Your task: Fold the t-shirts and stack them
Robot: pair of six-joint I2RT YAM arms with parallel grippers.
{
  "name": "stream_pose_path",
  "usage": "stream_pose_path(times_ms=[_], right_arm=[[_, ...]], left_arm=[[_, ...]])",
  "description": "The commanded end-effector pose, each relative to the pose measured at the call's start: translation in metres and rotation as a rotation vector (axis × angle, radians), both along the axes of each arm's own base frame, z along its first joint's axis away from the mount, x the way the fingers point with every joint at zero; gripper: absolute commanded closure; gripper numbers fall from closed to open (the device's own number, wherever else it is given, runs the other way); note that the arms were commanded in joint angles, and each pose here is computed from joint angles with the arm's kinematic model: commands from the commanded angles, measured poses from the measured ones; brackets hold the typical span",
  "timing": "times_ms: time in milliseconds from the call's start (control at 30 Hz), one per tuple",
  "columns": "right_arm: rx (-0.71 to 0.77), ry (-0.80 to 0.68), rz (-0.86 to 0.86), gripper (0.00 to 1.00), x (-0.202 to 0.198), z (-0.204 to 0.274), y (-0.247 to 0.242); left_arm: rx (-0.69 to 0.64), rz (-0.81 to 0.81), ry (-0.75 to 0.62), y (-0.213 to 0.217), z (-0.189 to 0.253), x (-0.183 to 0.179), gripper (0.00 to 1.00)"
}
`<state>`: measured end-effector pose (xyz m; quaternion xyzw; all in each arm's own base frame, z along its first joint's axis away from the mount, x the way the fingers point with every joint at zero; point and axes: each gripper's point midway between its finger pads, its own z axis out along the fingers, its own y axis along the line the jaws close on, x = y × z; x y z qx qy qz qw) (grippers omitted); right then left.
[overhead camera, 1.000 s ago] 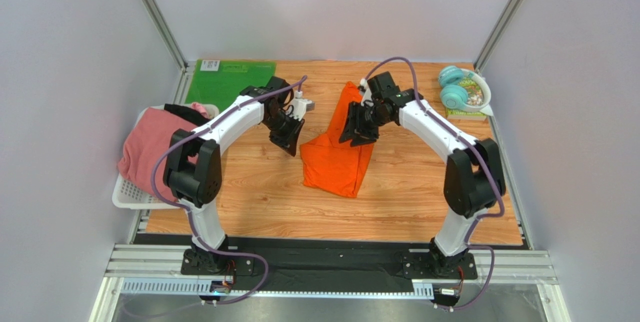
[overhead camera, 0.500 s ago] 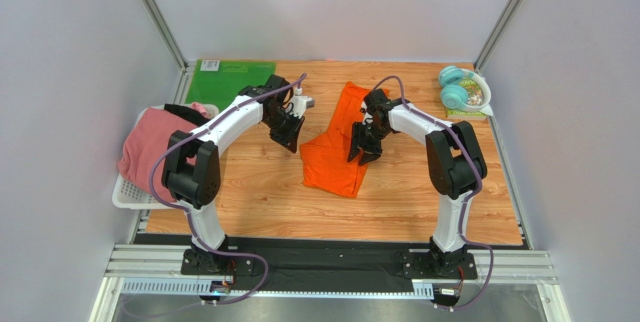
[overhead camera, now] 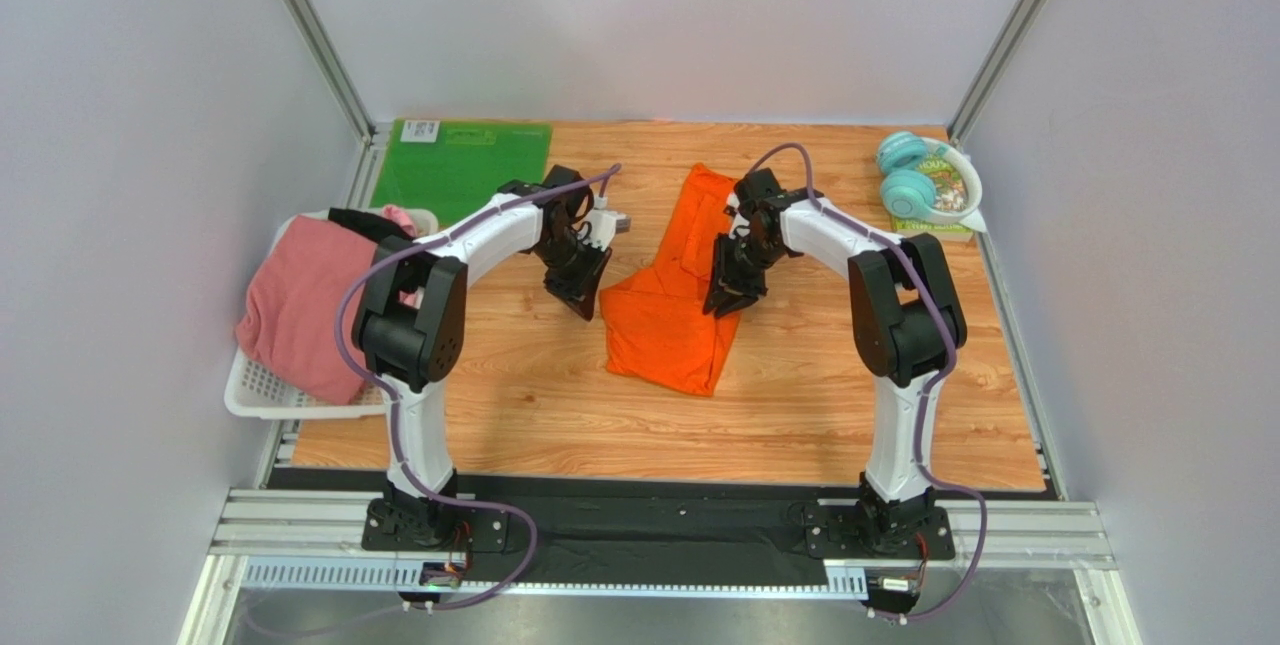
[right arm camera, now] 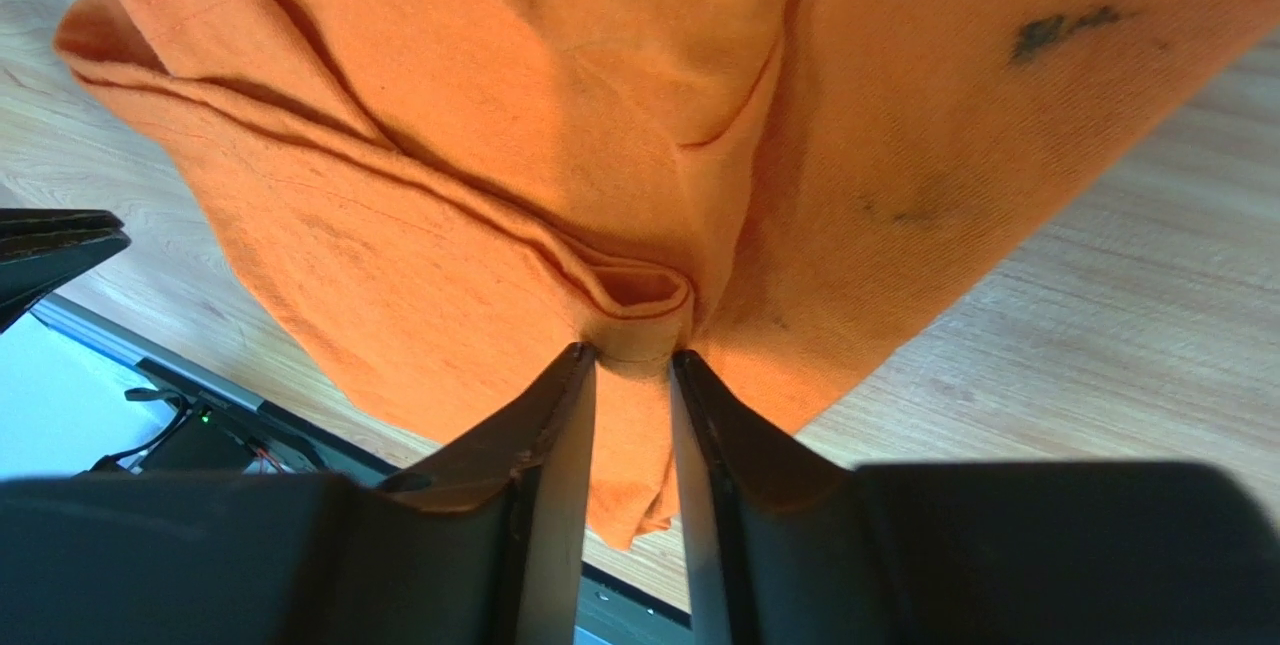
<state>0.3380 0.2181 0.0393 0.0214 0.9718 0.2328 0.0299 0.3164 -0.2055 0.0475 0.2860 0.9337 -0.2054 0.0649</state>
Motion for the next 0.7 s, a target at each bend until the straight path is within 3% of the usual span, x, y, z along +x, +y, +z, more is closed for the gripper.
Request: stream_pose_path(times_ms=[0, 200, 400, 500, 667], right_arm=[[0.05, -0.06, 0.022, 0.76, 0.015, 0.011, 0.008], [0.092, -0.055, 0.025, 0.98, 0.007, 0.018, 0.012], [0.154, -0.088, 0.041, 1.0, -0.009, 0.045, 0.017], [0.17, -0.116, 0.084, 1.0, -0.036, 0.067, 0.022], [0.187, -0.12, 0.212, 1.0, -0.116, 0.09, 0.036]], left_arm=[[-0.053, 0.011, -0.072, -0.005, 0.03, 0.01, 0.9], [-0.056, 0.026, -0.115, -0.001, 0.045, 0.012, 0.9], [-0.077, 0.072, -0.166, 0.012, 0.072, 0.023, 0.9], [-0.079, 0.1, -0.206, 0.023, 0.086, 0.03, 0.9], [-0.08, 0.138, -0.25, 0.035, 0.107, 0.036, 0.9]])
